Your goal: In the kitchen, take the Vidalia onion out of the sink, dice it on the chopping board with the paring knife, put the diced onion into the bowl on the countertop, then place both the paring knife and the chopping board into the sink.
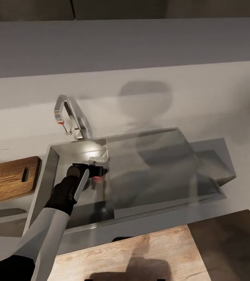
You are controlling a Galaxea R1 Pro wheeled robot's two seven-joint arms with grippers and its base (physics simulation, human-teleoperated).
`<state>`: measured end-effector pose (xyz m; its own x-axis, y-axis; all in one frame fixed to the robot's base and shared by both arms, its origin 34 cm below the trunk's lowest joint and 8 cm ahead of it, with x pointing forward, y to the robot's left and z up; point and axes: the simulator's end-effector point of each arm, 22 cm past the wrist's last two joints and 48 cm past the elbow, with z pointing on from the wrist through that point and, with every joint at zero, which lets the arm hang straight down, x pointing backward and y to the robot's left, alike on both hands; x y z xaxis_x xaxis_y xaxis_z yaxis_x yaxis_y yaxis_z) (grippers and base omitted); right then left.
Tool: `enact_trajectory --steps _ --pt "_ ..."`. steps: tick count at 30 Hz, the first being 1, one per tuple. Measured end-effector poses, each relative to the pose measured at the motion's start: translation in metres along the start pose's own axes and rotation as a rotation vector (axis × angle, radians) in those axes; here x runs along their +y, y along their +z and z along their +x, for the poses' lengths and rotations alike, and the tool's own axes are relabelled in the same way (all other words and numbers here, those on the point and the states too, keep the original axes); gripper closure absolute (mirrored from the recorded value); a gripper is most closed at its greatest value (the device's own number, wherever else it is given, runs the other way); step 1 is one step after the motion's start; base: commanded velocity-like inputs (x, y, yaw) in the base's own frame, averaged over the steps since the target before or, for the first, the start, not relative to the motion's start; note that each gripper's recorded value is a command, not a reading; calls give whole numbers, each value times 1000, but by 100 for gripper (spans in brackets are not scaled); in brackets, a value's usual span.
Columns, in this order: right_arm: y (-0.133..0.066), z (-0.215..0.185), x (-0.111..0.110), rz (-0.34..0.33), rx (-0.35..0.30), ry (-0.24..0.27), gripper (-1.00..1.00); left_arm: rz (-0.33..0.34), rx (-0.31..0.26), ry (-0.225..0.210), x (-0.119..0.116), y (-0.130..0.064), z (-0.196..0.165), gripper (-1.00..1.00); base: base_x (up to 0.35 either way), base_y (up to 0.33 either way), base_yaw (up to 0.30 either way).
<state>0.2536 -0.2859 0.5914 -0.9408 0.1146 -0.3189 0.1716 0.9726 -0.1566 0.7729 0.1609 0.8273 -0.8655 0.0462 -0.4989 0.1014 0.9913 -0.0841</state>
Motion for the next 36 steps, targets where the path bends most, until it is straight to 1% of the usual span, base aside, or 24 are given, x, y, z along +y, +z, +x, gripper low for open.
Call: enact_trajectory --steps 16,28,36 --pt "0 6 -1 1 14 -4 -100 1 18 -2 1 8 8 -100 0 0 0" --pt "1 5 -1 -4 10 -14 -100 0 21 -3 1 8 10 -100 0 0 0" --pt "0 5 -1 -3 10 -12 -100 -1 23 -3 1 9 11 -100 0 0 0"
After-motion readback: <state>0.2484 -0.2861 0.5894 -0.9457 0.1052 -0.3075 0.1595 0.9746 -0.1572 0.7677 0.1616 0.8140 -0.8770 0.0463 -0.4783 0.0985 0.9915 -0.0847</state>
